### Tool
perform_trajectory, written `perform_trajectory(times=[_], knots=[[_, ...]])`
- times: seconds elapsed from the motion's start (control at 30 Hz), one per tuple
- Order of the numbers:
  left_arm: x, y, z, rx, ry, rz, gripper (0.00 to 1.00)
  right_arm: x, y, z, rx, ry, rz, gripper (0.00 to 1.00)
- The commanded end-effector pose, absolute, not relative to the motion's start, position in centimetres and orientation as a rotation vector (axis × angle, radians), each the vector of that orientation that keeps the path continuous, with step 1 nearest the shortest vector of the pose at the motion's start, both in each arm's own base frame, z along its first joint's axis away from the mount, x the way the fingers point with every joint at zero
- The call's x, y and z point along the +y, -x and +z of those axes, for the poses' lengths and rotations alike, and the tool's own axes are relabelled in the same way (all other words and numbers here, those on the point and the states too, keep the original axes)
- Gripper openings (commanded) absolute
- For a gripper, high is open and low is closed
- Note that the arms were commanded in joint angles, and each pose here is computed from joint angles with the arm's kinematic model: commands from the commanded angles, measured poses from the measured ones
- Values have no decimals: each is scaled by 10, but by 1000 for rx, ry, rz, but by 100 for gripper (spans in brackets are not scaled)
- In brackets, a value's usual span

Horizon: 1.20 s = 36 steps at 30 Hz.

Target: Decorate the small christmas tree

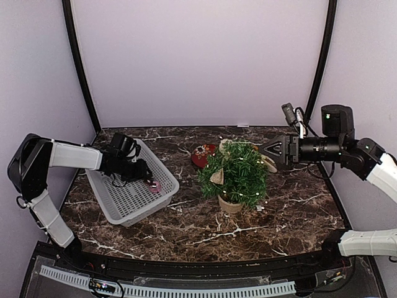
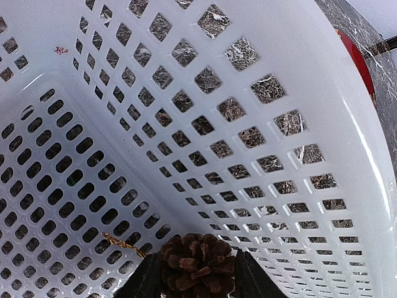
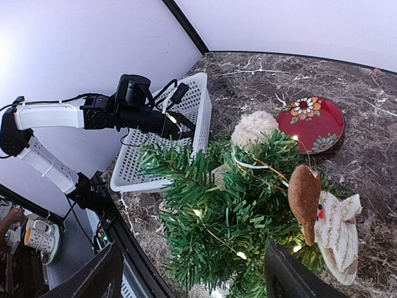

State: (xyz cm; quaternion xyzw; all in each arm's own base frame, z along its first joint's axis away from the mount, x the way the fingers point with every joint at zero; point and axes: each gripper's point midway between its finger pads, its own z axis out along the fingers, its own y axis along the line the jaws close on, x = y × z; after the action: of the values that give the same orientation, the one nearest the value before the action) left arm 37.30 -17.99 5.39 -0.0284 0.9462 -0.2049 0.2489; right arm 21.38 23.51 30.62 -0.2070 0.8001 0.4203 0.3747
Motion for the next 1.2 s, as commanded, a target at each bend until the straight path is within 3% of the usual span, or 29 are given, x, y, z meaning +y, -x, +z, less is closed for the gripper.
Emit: perform_trajectory(times=[0.0, 0.4, 0.6, 0.7, 0.93, 1.17], knots=[[-172, -367, 68, 2556, 56, -536, 41, 242, -213, 335, 1943, 583, 1099, 79], [-169, -374, 124, 2437, 20, -522, 39, 245, -214, 342, 1917, 609, 1099, 79], [-186, -371, 181, 2264, -49, -694, 39, 249, -218, 345, 1901, 632, 1101, 79], [-213, -360, 232, 2100, -163, -925, 39, 254, -221, 355, 1864, 654, 1113, 78], [-273, -284, 346, 1686, -602, -1239, 39, 273, -223, 392, 1736, 736, 1181, 76], [-318, -192, 399, 1321, -1014, -1295, 39, 291, -209, 408, 1667, 872, 1236, 76]])
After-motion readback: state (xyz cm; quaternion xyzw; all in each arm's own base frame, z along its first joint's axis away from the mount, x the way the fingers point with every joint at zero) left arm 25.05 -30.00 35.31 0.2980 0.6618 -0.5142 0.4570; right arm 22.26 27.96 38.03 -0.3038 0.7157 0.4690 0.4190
